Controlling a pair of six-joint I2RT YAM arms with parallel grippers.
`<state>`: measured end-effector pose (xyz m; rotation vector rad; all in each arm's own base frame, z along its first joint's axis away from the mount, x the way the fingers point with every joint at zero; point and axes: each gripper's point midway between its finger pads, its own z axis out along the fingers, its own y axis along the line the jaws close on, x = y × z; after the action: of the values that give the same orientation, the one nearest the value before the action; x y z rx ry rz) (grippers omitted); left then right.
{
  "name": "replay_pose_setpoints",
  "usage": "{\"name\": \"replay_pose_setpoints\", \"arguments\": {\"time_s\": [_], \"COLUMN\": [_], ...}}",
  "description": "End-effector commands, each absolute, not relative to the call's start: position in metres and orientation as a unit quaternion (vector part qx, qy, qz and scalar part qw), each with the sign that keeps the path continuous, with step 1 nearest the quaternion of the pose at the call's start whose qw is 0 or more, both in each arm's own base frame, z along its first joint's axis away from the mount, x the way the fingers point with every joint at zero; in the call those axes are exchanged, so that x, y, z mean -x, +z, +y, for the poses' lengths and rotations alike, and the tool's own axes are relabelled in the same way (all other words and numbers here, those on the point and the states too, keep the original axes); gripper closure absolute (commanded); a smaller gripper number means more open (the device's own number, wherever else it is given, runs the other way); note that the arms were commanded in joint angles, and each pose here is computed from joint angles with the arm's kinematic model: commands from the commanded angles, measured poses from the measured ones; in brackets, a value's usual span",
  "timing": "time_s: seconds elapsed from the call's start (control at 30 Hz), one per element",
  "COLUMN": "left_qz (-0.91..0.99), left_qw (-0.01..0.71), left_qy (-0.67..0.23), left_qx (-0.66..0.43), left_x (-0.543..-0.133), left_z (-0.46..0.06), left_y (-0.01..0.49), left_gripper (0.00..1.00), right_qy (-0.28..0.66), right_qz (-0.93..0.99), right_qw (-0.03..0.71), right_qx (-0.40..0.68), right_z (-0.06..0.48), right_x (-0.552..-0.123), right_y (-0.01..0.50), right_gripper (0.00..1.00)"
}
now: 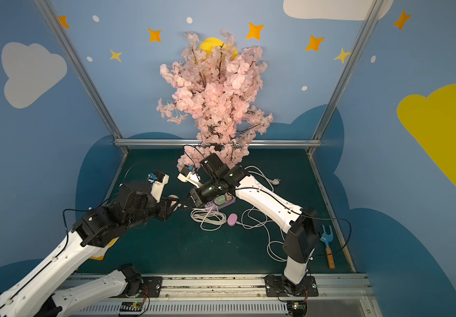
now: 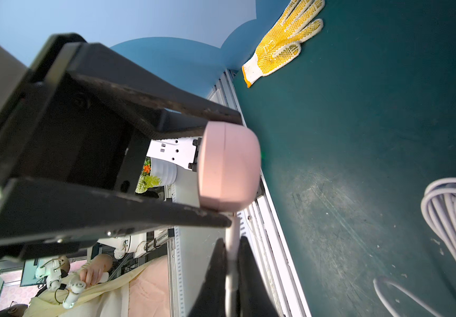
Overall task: Charge the bluetooth headset
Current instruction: Adjust the charging cable for the bluetooth headset.
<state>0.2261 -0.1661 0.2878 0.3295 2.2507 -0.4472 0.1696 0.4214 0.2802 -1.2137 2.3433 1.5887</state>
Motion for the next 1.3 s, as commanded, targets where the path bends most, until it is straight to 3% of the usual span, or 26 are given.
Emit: {"name": "replay_pose_setpoints", "arguments": {"time_s": [0.0, 0.3, 0.57, 1.27], "left_qz": [0.842, 0.808, 0.794, 0.766], "left_qw": [0.394, 0.362, 0.351, 0.286], "left_qy": [-0.320, -0.437, -0.474, -0.535], "left_qx": [-0.185, -0.156, -0.148, -0.213], "left_x": [-0.202, -0.196, -0.191, -0.157], "left_z": [-0.216, -0.227, -0.231, -0.254], "left_y": [0.326, 0.355, 0.366, 0.380], "left_gripper": [0.97, 0.97, 0.97, 0.97], "right_qy": [0.536, 0.551, 0.551, 0.570], "right_qz": [0.714, 0.691, 0.687, 0.645], "right_qw": [0.100, 0.143, 0.161, 0.091], "right_qx": [0.438, 0.446, 0.445, 0.501], "right_z": [0.442, 0.451, 0.460, 0.484], "right_x": [-0.171, -0.163, -0.167, -0.146], "right_y": [0.303, 0.309, 0.305, 0.304], "right_gripper": [1.00, 1.00, 1.00, 1.00]}}
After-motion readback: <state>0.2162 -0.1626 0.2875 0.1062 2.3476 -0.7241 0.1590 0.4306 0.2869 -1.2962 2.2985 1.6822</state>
